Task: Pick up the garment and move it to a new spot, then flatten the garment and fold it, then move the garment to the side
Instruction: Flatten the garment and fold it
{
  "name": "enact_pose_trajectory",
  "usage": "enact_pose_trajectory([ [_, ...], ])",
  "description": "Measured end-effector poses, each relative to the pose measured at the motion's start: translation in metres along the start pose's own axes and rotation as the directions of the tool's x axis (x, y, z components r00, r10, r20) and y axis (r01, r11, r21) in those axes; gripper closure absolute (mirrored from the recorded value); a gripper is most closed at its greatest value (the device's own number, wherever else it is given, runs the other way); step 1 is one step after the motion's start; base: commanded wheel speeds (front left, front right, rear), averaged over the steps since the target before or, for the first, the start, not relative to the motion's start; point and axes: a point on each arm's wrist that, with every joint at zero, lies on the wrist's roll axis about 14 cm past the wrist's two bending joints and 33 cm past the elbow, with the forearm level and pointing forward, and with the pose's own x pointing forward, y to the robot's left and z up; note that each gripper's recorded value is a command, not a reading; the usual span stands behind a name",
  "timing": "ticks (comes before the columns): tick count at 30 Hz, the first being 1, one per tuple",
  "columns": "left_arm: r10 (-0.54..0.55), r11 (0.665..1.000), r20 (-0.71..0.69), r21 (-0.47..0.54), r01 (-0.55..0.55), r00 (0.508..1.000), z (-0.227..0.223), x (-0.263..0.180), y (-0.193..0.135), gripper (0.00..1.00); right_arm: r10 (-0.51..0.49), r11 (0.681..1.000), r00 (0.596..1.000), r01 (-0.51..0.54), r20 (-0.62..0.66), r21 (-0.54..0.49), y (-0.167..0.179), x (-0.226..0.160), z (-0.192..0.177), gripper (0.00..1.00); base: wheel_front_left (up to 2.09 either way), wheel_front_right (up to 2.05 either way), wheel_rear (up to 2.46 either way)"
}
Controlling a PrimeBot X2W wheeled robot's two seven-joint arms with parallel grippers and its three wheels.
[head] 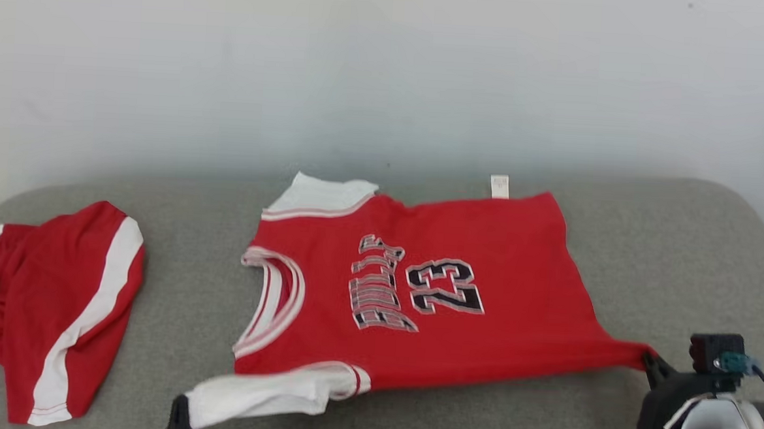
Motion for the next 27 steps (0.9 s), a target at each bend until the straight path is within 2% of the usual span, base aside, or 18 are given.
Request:
enact_pose_trajectory([
  [8, 0.036, 0.999, 0.003, 0.019, -0.036, 0.999, 0.001, -0.038, 0.003, 1.00, -0.016, 0.995, 0.998, 0.021, -0.054, 0.099, 0.010, -0.033, -0.033, 1.00, 0.00, 0.00, 0.00],
  [15, 0.027, 0.993, -0.036, 0.117, -0.023, 0.999, -0.008, -0.053, -0.001, 1.00, -0.027, 0.988, 0.997, 0.037, -0.070, 0.152, 0.025, -0.080, -0.039, 1.00, 0.00, 0.00, 0.00],
  [21, -0.048, 0.982, -0.079, 0.177, 0.062, 0.996, -0.015, -0.038, -0.022, 1.00, -0.003, 0.993, 0.999, 0.008, -0.044, 0.122, 0.037, -0.091, -0.017, 1.00, 0.00, 0.00, 0.00],
  [27, -0.128, 0.953, -0.123, 0.260, 0.156, 0.984, -0.017, 0.004, -0.043, 1.00, 0.047, 0.998, 0.996, -0.043, -0.070, 0.055, 0.047, -0.070, -0.001, 1.00, 0.00, 0.00, 0.00],
])
